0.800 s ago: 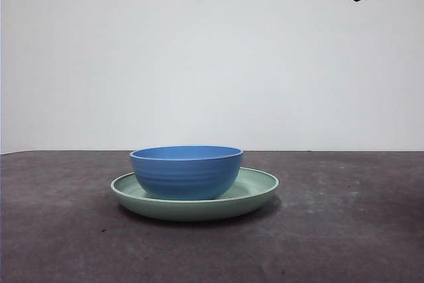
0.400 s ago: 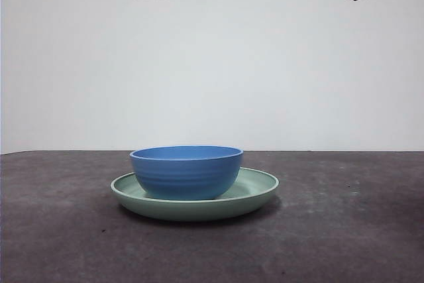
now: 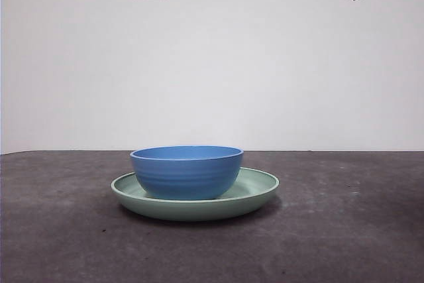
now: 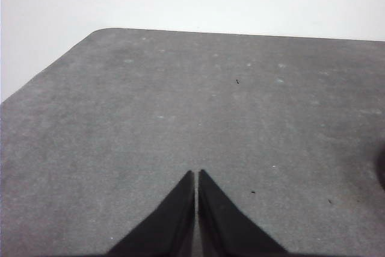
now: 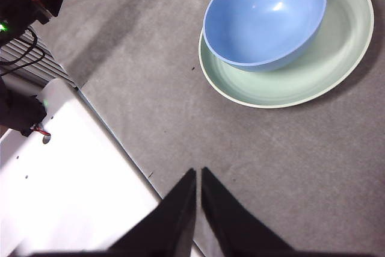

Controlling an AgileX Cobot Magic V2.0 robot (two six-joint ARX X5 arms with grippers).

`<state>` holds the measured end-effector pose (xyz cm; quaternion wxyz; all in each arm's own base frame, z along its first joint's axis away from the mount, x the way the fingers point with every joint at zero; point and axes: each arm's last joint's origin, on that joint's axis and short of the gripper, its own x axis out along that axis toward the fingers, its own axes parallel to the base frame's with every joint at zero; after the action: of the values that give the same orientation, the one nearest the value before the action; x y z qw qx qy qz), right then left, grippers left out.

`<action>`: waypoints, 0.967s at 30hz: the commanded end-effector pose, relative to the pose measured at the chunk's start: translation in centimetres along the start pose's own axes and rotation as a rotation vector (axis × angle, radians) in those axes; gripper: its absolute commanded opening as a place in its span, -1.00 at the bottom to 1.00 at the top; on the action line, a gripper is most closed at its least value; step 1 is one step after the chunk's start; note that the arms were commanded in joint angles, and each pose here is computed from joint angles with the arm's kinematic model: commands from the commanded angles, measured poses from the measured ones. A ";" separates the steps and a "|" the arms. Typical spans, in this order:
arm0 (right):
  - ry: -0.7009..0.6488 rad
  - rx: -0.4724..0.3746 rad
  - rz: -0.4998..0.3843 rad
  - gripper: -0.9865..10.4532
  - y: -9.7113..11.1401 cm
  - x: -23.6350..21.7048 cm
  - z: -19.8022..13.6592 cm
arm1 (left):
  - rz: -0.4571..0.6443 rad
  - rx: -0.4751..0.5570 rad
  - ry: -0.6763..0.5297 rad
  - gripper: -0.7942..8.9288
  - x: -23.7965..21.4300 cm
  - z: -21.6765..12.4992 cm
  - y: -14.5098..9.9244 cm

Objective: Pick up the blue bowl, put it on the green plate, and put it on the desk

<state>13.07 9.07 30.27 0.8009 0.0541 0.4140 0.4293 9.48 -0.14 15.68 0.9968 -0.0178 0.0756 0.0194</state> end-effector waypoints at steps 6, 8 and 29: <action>-0.015 -0.026 0.006 -0.81 0.3 -0.2 0.5 | 0.003 -0.012 0.025 -0.82 0.2 -0.7 0.0; -0.015 -0.026 0.006 -0.81 0.3 -0.2 0.5 | 0.003 -0.012 0.025 -0.82 0.2 -0.7 0.0; -0.161 -0.148 -0.152 -0.81 -0.5 -1.8 0.9 | 0.003 -0.012 0.025 -0.82 0.2 -0.7 0.0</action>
<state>13.46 7.88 31.04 0.8503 0.0165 0.3517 0.3912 9.48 -0.14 15.68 0.9968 -0.0195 0.0756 0.0195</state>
